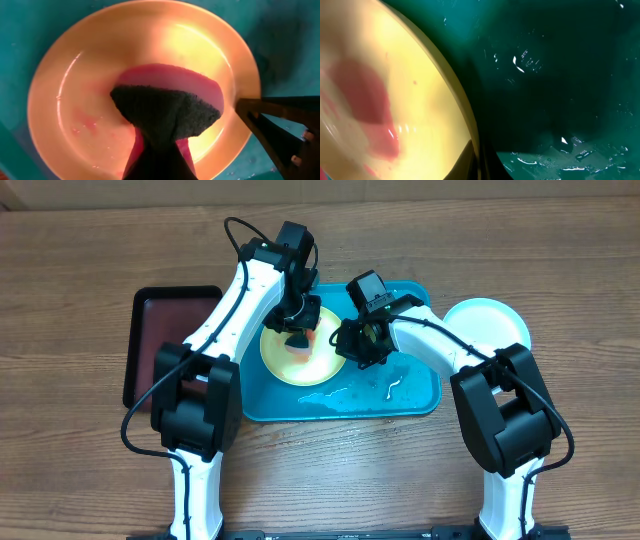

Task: Clean dirty plates on tray and stack at the side
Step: 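Scrub the yellow-green plate with the sponge in the left gripper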

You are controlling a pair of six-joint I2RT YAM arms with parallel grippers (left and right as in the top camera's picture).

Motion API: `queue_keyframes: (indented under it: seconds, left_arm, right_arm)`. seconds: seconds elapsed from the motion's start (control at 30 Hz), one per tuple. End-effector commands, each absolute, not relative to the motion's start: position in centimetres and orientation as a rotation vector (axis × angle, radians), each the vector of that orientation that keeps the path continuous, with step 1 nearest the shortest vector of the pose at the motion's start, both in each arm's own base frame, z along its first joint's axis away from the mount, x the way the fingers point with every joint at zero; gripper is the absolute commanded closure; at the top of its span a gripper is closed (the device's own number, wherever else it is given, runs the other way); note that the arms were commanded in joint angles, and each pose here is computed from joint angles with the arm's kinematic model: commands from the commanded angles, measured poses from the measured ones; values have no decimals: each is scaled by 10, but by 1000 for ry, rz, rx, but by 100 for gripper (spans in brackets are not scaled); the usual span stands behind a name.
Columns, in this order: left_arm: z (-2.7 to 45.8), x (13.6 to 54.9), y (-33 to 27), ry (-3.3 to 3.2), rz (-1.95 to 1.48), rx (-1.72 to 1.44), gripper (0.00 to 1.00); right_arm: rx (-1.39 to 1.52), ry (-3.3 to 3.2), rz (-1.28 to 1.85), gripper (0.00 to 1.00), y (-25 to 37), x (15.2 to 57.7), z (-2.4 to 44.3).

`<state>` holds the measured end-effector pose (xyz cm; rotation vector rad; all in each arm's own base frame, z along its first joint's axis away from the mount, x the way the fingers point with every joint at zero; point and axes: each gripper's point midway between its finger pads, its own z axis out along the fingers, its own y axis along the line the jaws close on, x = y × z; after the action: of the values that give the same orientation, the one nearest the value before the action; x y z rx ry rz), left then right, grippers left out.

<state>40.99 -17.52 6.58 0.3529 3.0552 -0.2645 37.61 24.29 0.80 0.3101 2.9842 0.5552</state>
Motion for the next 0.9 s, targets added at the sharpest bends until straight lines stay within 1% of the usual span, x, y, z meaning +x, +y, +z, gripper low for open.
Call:
queue_keyframes:
  seconds: [0.0, 0.17, 0.37, 0.5, 0.7, 0.87]
  left_arm:
    - [55, 405, -179, 3062, -338, 417, 96]
    - [26, 397, -176, 3072, -332, 416, 96]
    - [12, 398, -171, 3059, -287, 414, 96]
    - [9, 403, -151, 3058, -108, 393, 96]
    - [13, 415, -103, 3011, 298, 150, 96]
    - [18, 421, -84, 2955, 453, 38, 96]
  right_arm:
    - [319, 2984, 508, 96, 238, 377, 3]
    - [319, 2983, 508, 96, 238, 377, 3]
    - [319, 2983, 508, 96, 238, 377, 3]
    - [319, 2983, 508, 96, 238, 377, 3]
    - [319, 2983, 508, 96, 238, 377, 3]
    - [319, 2983, 508, 96, 238, 377, 3]
